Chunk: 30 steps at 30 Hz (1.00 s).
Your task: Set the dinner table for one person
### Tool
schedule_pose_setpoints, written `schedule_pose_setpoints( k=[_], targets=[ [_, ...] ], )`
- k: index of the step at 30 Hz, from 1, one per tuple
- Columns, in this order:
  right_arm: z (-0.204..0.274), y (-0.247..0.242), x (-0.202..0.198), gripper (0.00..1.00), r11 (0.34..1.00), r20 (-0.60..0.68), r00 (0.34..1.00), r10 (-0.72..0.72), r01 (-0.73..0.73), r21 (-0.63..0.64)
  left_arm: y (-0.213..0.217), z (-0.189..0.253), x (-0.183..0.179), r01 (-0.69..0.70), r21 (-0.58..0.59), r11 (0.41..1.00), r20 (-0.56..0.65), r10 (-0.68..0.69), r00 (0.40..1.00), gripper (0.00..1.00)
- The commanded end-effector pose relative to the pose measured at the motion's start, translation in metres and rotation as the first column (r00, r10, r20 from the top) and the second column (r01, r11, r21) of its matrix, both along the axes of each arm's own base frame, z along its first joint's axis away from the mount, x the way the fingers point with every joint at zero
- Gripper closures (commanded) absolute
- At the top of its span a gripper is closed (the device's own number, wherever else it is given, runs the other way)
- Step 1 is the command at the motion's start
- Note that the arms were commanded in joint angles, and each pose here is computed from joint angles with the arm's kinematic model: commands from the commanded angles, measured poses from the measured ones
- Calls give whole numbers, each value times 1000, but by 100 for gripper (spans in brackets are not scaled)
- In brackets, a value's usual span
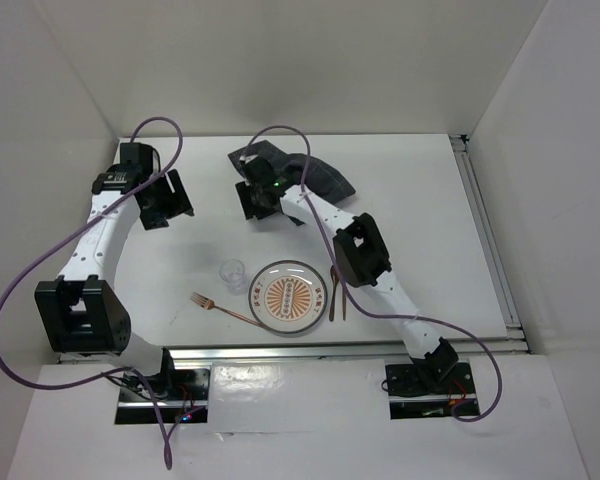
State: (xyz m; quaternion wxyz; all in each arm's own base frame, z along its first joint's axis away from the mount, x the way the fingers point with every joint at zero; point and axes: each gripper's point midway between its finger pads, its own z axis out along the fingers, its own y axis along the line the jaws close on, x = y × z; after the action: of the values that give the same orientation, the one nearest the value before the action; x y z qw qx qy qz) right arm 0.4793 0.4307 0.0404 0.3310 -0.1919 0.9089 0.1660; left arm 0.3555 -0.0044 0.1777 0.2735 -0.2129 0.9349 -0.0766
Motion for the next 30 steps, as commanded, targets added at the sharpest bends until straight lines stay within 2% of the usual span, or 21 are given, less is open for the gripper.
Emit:
schedule_pose_setpoints(
  k=[1, 4, 6, 9, 11, 13, 15, 16, 17, 18, 19, 20, 21, 22, 24, 27, 30],
  targets=[
    [-3, -1, 4, 47, 994, 85, 995, -49, 57, -91, -2, 9, 4, 3, -8, 1000, 17, -3, 1000, 19],
    [-13, -6, -3, 54, 978, 134, 989, -67, 92, -187, -2, 6, 5, 3, -8, 1000, 8, -3, 1000, 19],
    [-19, -9, -7, 57, 975, 121, 991, -65, 89, -204, -3, 9, 7, 8, -15, 1000, 18, -8, 1000, 19],
    [-25, -12, -9, 82, 978, 84, 995, -50, 66, -198, -5, 12, 7, 13, -23, 1000, 20, -13, 1000, 19],
    [-12, -6, -11, 100, 985, 80, 996, -32, 45, -165, -6, 16, 9, 19, -29, 999, 31, -18, 999, 19],
    [-4, -9, -12, 100, 987, 71, 997, -18, 29, -157, -8, 24, 10, 24, -36, 999, 44, -23, 999, 19],
    [34, -10, -8, 100, 991, 144, 990, -4, 23, -130, -7, 33, 14, 25, -34, 999, 68, -23, 997, 19],
    [22, -25, -14, 100, 986, 126, 992, 3, 18, -164, -7, 33, 14, 25, -34, 999, 69, -23, 997, 19],
    [33, -27, -18, 100, 989, 145, 989, 19, 2, -148, -10, 38, 16, 34, -44, 998, 82, -30, 996, 19],
    [87, -35, -6, 100, 998, 235, 972, -5, 20, -60, -10, 38, 16, 34, -44, 998, 82, -31, 996, 19],
    [76, -52, -15, 100, 997, 202, 979, -3, 17, -71, -11, 43, 18, 41, -51, 998, 95, -36, 995, 19],
    [90, -62, -15, 100, 999, 209, 978, -8, 17, -43, -11, 44, 21, 42, -50, 998, 99, -36, 994, 19],
    [132, -71, -17, 100, 999, 249, 968, -32, 23, 40, -13, 42, 22, 49, -61, 997, 91, -43, 995, 19],
    [124, -99, -15, 100, 997, 216, 974, -68, 63, 33, -19, 45, 23, 67, -71, 995, 101, -59, 993, 19],
    [147, -136, -18, 100, 993, 226, 968, -107, 93, 70, -26, 39, 25, 81, -109, 991, 83, -72, 994, 19],
    [173, -167, -25, 100, 988, 231, 964, -128, 103, 118, -46, 29, 30, 138, -138, 981, 67, -129, 989, 19],
    [174, -192, -28, 100, 980, 178, 974, -142, 113, 163, -68, 9, 34, 184, -158, 970, 6, -186, 983, 21]
  ],
)
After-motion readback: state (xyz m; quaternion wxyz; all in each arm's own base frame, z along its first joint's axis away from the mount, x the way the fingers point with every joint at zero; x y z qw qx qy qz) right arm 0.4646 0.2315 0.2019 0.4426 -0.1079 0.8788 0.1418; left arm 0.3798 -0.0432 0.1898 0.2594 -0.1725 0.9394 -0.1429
